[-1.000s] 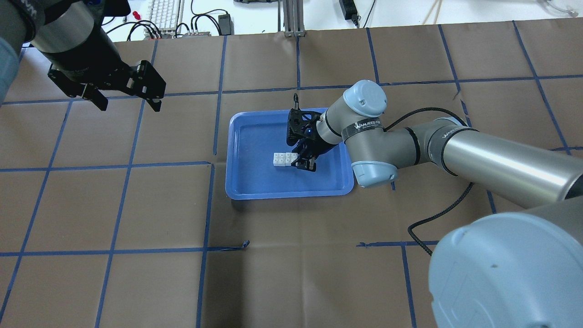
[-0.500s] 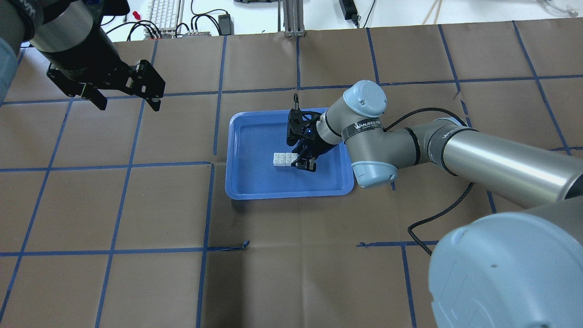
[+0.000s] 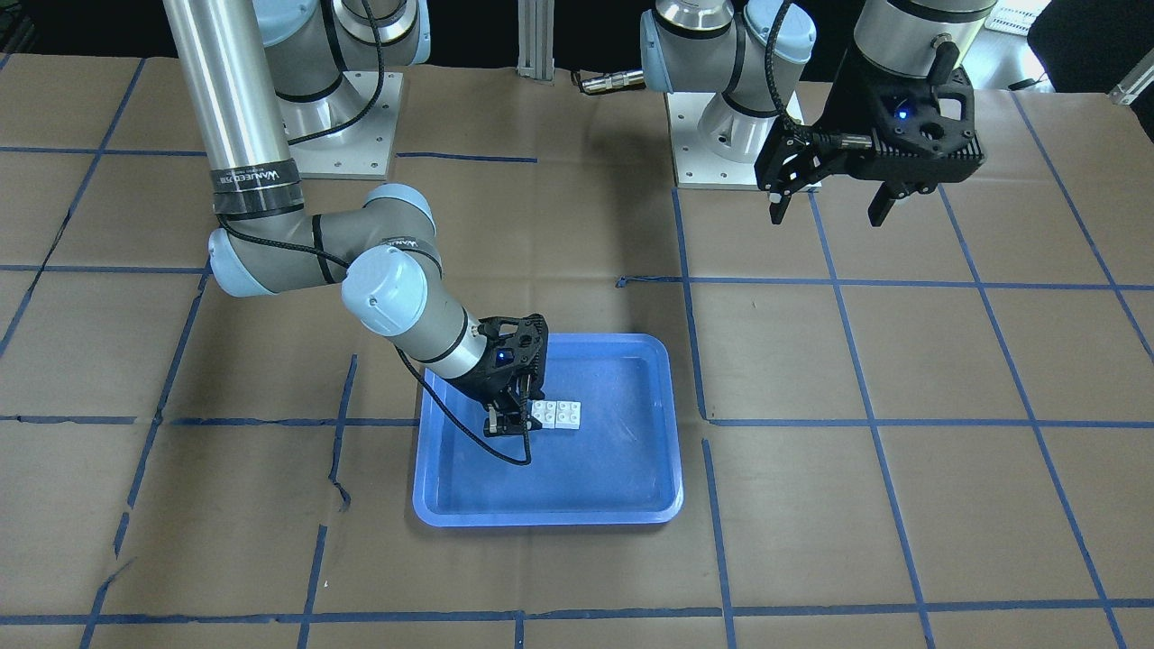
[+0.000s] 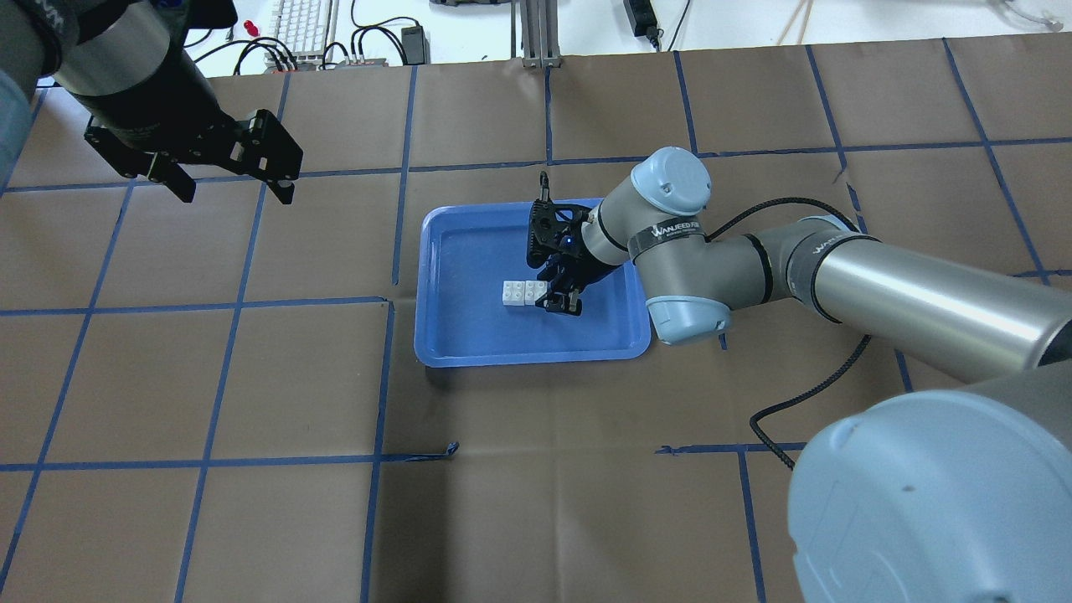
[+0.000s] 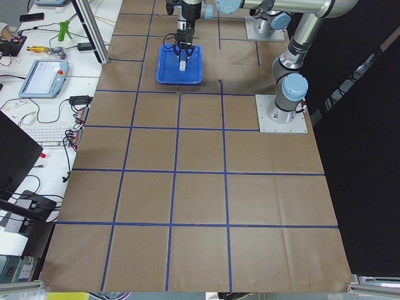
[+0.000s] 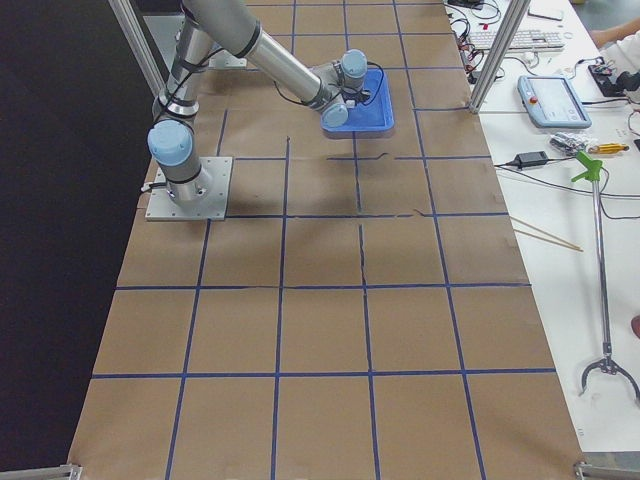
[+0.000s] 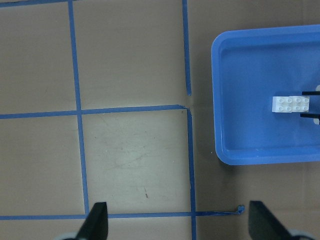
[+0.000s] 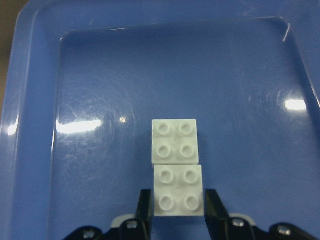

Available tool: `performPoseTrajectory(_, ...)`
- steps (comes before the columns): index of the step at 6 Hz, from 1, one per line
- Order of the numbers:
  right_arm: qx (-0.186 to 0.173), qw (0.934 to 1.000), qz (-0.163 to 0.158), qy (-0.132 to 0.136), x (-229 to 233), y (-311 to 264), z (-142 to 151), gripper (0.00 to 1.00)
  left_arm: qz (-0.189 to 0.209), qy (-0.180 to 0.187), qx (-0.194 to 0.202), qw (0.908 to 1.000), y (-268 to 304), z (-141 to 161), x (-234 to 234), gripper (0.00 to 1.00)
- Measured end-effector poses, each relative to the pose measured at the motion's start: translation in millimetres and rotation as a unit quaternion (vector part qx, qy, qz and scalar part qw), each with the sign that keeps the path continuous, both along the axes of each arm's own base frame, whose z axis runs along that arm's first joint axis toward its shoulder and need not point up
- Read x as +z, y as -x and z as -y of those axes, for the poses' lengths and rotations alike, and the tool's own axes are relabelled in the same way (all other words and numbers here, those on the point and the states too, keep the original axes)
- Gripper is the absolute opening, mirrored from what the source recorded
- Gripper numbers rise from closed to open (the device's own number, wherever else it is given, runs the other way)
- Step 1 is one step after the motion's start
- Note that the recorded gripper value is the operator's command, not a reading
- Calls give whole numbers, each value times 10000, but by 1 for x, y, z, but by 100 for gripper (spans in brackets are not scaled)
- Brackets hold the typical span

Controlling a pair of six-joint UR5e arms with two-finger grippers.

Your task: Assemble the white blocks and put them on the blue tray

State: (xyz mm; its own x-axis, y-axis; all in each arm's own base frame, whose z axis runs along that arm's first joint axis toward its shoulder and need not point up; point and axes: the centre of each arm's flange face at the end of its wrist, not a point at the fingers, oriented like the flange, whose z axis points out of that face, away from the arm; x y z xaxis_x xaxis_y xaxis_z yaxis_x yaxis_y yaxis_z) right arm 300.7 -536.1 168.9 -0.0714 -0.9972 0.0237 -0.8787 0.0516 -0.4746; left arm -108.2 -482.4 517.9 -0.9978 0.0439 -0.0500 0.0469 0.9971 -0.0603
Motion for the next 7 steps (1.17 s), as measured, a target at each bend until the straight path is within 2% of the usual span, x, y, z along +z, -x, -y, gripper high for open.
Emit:
performPoseTrajectory(2,-6,10000,-1,-8,0,0,0,99,7,1,1,10000,0,0,0,100)
performPoseTrajectory(4,-134,9999,1,30,14,3,3,100,17,7,1,10000,0,-2,2,100)
performPoseTrajectory(5,-322,9995,-23,-4,33,9,4,100,17,12,1,10000,0,-3,3,100)
performPoseTrajectory(6,-655,9976,-138,-196,59,21,3,100,18,15,1,10000,0,-3,3,100)
performPoseTrajectory(7,-1182,9909,-416,-483,91,43,1,100,18,15,1,10000,0,-3,3,100)
